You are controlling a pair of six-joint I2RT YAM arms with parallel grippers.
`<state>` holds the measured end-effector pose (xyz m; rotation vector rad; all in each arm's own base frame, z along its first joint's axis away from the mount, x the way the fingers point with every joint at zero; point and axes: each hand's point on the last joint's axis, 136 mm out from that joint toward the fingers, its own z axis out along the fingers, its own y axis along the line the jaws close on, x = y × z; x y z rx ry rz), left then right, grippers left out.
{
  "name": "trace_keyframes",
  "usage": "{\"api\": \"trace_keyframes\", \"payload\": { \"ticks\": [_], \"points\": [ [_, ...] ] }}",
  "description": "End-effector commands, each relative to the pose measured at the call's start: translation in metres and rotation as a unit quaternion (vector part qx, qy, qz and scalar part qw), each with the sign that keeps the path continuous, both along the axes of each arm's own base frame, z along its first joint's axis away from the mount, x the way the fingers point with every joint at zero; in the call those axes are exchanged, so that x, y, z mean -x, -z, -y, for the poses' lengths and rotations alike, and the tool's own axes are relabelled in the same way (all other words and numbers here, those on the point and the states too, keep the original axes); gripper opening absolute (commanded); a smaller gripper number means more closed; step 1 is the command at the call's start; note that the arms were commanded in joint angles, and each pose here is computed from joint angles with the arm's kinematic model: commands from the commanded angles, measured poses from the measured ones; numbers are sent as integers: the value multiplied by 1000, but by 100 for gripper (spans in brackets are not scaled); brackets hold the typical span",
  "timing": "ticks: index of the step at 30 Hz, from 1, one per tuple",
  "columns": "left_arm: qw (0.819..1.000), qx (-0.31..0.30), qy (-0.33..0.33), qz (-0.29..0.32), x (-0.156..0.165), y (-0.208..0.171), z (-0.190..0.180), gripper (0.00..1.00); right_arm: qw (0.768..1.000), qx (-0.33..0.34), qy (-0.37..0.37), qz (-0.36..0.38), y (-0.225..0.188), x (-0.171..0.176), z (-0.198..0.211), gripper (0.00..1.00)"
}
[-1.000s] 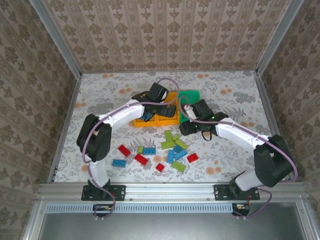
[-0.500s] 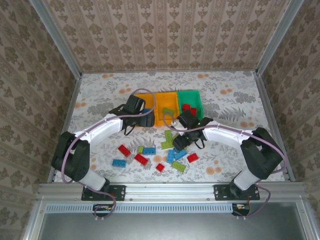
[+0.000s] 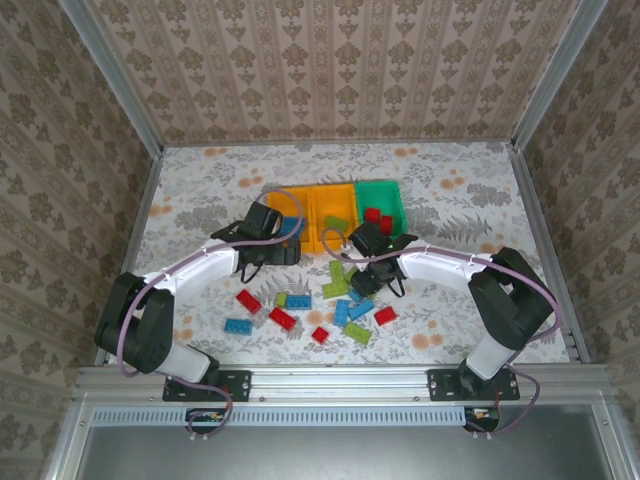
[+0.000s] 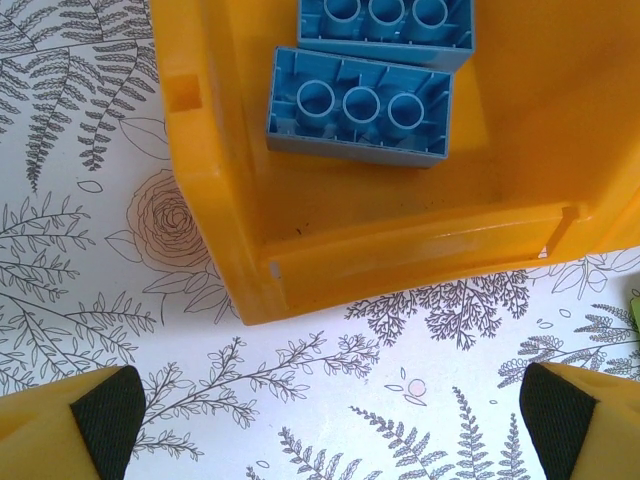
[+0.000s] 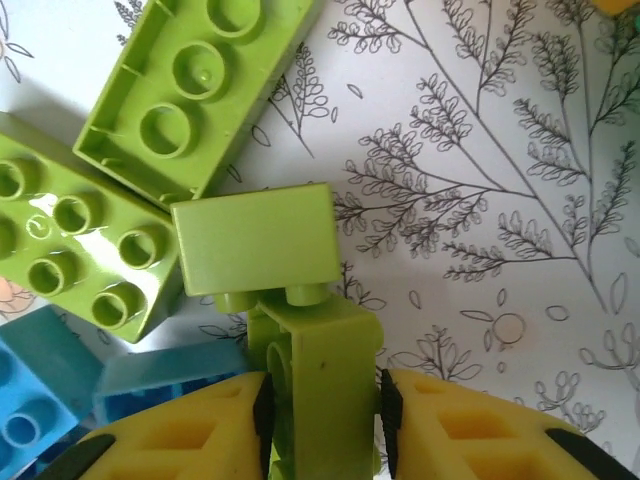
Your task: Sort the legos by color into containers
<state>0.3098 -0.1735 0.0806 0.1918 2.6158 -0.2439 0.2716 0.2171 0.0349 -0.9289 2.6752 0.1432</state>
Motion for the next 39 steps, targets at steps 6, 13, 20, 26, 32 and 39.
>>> {"api": "trace_keyframes", "payload": {
  "ticks": [6, 13, 20, 26, 32, 39],
  "points": [
    [1000, 11, -12, -1, 1, 2, -3, 100, 1000, 19, 17, 7, -2, -4, 5, 19],
    [1000, 8, -15, -5, 3, 7, -5, 100, 999, -21, 33, 31, -31, -15, -1, 8],
    [1000, 5, -18, -6, 7, 9, -8, 100, 994, -73, 49, 68, -74, -37, -9, 6],
    [1000, 6, -12, -5, 12, 7, -9, 100, 986, -120, 84, 85, -99, -72, -22, 6],
    [1000, -2, 9, -16, 26, 14, -3, 100, 981, -110, 133, 85, -95, -117, -34, 6],
    [998, -1, 66, -17, 44, 22, 20, 100, 973, -91, 186, 102, -87, -161, -39, 8]
  ]
}}
